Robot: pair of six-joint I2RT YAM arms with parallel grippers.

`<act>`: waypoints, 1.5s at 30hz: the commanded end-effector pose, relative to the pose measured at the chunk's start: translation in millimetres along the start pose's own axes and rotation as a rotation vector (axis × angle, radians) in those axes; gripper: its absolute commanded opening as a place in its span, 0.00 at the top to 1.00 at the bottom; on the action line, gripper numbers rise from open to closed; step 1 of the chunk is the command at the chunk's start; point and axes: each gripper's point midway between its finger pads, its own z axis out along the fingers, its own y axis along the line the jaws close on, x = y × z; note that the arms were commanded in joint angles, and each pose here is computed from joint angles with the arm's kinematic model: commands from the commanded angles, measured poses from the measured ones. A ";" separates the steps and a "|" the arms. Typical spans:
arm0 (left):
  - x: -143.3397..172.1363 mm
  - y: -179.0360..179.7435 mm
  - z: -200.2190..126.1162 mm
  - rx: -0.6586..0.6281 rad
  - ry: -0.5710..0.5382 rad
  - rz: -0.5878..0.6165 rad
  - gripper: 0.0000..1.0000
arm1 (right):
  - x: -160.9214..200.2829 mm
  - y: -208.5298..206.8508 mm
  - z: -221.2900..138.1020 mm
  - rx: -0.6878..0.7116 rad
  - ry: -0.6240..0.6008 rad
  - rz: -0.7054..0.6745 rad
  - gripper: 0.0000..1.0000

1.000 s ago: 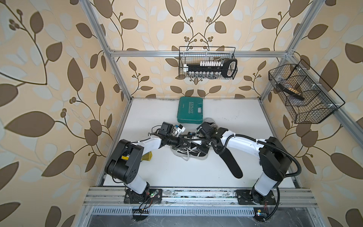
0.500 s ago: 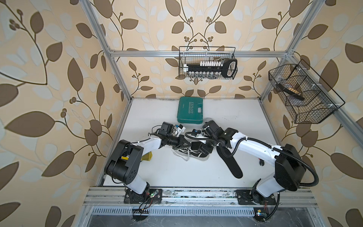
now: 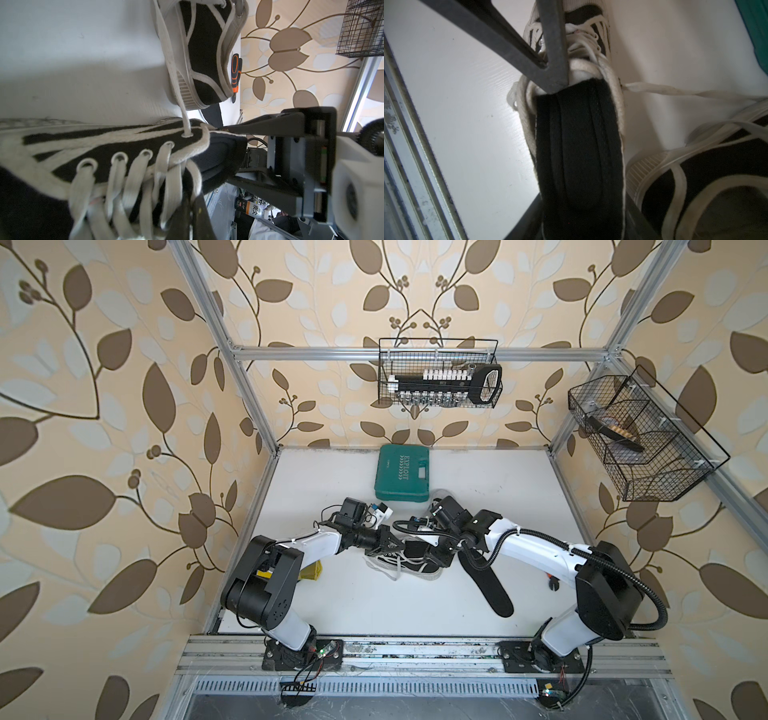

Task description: Insert the insole into the shoe

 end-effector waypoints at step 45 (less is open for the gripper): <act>8.0 -1.5 -5.1 -0.040 -0.069 0.004 1.00 | 0.3 -10.2 -12.0 0.137 -0.091 0.770 0.64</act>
